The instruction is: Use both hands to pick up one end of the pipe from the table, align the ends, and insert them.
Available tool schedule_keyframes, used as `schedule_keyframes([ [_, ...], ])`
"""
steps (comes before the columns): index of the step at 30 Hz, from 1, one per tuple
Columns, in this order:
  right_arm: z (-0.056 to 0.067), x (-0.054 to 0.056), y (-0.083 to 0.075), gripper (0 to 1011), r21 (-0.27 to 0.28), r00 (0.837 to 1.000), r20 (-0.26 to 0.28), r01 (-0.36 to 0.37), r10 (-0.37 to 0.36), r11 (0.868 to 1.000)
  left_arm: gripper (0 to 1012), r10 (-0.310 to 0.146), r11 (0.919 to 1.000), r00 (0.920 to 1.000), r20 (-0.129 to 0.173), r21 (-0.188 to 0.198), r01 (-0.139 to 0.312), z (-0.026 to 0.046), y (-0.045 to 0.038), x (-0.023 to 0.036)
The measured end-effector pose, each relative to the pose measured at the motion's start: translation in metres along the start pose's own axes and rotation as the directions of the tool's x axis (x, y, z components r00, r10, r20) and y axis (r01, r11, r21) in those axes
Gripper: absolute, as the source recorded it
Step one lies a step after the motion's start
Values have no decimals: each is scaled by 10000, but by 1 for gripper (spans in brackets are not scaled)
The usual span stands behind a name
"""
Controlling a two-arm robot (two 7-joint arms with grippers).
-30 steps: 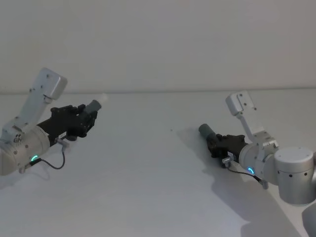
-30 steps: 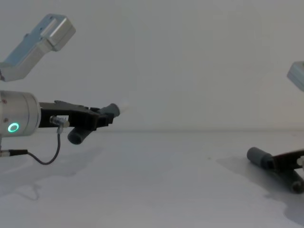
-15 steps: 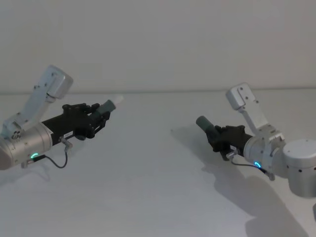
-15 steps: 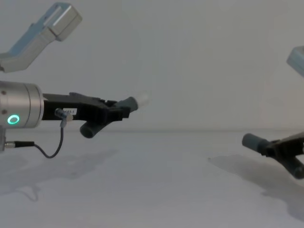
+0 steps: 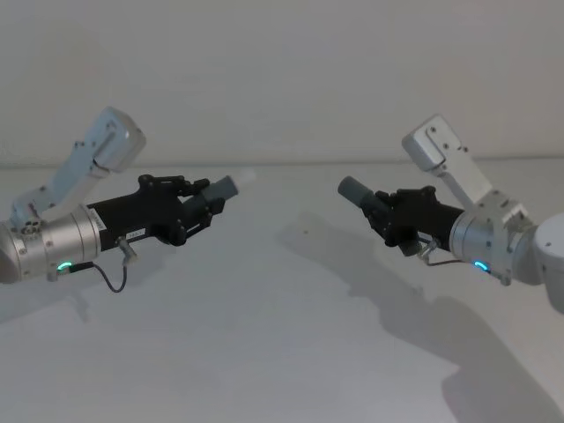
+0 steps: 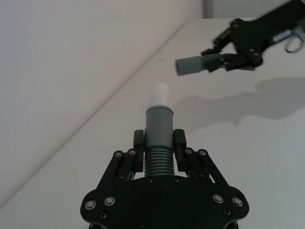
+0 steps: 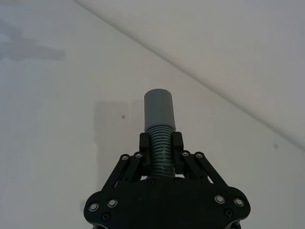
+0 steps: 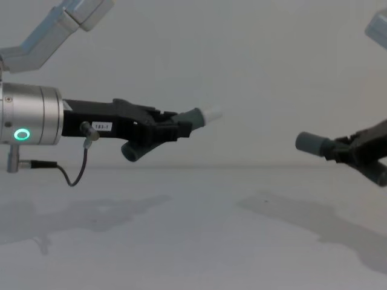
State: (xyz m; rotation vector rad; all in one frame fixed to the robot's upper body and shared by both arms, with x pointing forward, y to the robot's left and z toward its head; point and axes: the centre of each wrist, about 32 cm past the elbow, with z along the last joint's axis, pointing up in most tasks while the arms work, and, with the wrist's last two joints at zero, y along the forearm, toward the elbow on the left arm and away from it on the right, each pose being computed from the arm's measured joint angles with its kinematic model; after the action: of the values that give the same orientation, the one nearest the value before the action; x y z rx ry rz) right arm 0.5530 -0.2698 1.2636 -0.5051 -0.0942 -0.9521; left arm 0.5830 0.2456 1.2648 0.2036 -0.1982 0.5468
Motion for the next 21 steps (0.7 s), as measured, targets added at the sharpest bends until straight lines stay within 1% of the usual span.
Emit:
schedule_keyframes([
  [1,15,11,-9,244,46,9999,124,-74,74,10000,336,-90,10000,9999,72,-21,90,6,-4,7],
  [2,32,24,-19,244,66,9996,261,-118,116,9999,336,-266,9996,9994,215,-57,268,18,-11,20],
  [3,52,41,-32,244,99,9987,466,-214,209,9997,336,-266,9996,9994,215,-57,268,18,-11,20],
  [5,89,72,-53,244,128,9959,835,-356,344,9993,336,-608,9981,9967,531,-95,614,40,-26,40],
  [6,99,81,-59,244,123,9946,949,-426,412,9990,336,-608,9981,9967,531,-95,614,40,-26,40],
  [8,126,110,-76,244,108,9901,1292,-567,548,9983,336,-875,9960,9927,833,-97,886,61,-34,56],
  [9,134,118,-81,244,112,9880,1416,-635,612,9979,336,-875,9960,9927,833,-97,886,61,-34,56],
  [10,142,129,-87,244,104,9860,1533,-679,655,9976,336,-994,9949,9902,977,-81,1006,71,-38,62],
  [12,157,149,-98,244,98,9818,1747,-767,738,9970,336,-1098,9938,9878,1106,-63,1112,77,-39,66],
  [13,171,164,-108,244,78,9769,1968,-870,837,9962,336,-1209,9925,9848,1250,-35,1223,85,-41,70],
  [15,180,178,-117,244,52,9722,2155,-954,920,9954,336,-1293,9914,9822,1365,0,1305,90,-41,73],
  [18,206,223,-154,244,-27,9593,2607,-1114,1083,9938,336,-1447,9893,9766,1589,73,1454,96,-40,76],
  [19,206,223,-154,244,-27,9593,2607,-1114,1083,9938,336,-1470,9890,9757,1622,89,1475,97,-39,76],
  [21,221,237,-172,244,-57,9522,2813,-1221,1188,9925,336,-1564,9876,9719,1761,143,1563,102,-39,75],
])
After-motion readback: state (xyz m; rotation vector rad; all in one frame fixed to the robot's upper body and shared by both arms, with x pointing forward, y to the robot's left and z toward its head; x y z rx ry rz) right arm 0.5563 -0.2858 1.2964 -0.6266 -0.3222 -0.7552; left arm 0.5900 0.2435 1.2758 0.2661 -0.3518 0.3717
